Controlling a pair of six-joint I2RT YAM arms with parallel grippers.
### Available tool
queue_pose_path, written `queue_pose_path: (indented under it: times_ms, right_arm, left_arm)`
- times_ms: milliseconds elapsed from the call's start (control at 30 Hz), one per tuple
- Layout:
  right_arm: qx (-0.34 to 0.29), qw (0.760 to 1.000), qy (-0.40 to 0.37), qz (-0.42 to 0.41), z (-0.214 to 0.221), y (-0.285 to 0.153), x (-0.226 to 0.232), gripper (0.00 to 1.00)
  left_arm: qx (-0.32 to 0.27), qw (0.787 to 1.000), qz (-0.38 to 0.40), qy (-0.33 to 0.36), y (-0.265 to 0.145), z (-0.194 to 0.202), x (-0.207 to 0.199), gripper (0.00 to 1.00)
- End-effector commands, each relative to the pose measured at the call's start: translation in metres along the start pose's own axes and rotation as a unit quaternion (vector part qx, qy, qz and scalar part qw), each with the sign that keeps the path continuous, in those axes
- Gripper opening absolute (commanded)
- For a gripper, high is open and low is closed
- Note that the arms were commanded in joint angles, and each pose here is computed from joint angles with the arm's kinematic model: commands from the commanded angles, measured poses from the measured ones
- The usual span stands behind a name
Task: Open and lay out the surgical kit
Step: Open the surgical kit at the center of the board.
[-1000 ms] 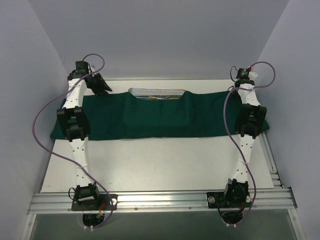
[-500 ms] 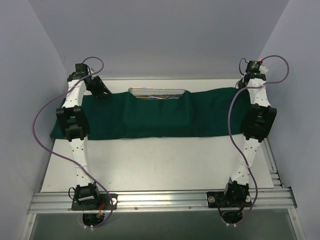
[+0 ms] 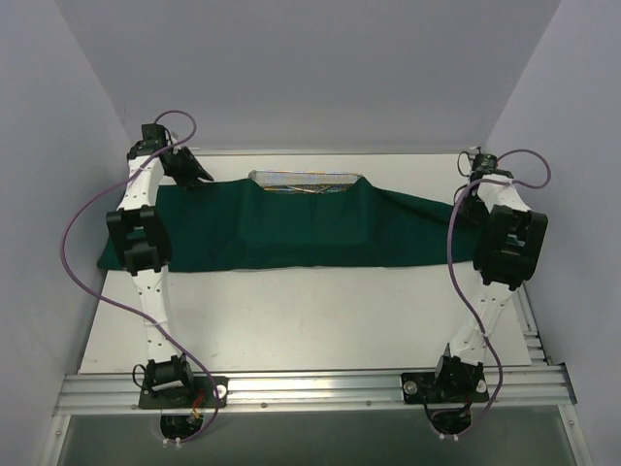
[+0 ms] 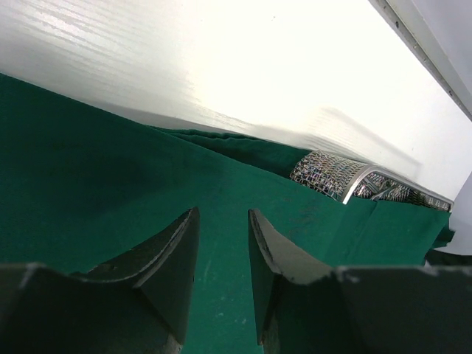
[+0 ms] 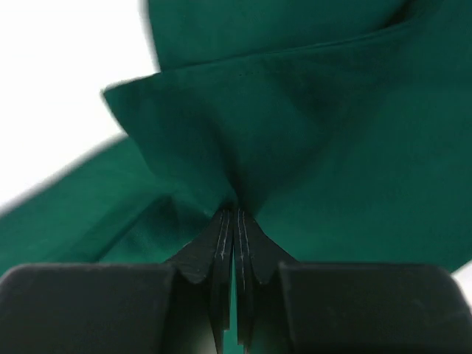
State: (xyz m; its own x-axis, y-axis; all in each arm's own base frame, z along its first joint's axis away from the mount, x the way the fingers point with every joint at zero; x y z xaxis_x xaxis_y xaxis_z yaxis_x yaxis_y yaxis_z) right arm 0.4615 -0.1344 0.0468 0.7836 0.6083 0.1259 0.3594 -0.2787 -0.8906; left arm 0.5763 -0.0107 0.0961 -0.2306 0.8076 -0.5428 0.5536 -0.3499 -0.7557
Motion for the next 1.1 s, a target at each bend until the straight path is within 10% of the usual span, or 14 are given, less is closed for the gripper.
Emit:
queue_pose_path:
  times_ms: [0,400,733,1067]
  right_arm:
    - [0.017,1.000,0.006,0.016,0.015,-0.029,-0.022,0.00]
    - [0.042,0.999,0.010,0.022,0.040,-0.019,-0.034,0.02]
    - [-0.062,0.998,0.019,0.004,-0.053,-0.043,-0.014,0.54]
    - [-0.057,0.998,0.016,-0.037,-0.066,-0.018,0.022,0.52]
  left_arm:
    - [-0.038,0.999,0.028,0.013,-0.024,-0.020,-0.023,0.41]
    - [-0.029,0.999,0.028,0.011,-0.018,-0.016,-0.020,0.41]
    - [-0.028,0.999,0.032,0.005,-0.012,-0.016,-0.018,0.41]
    - [-0.025,0.999,0.040,0.000,-0.008,-0.015,-0.018,0.41]
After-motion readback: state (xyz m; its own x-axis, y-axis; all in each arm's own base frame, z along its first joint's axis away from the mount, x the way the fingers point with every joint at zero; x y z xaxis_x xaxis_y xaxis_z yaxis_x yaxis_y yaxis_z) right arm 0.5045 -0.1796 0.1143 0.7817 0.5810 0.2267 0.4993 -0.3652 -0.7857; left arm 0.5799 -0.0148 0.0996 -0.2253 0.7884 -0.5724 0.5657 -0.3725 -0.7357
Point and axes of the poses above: each gripper's point midway between its finger pads, its own y axis out along the fingers, its own x axis along the line the jaws close on, z = x × y, the point moved 1 cm from there along -y, back along the fingers, and after that the axes turned 8 degrees about y, right-handed, at the moved point
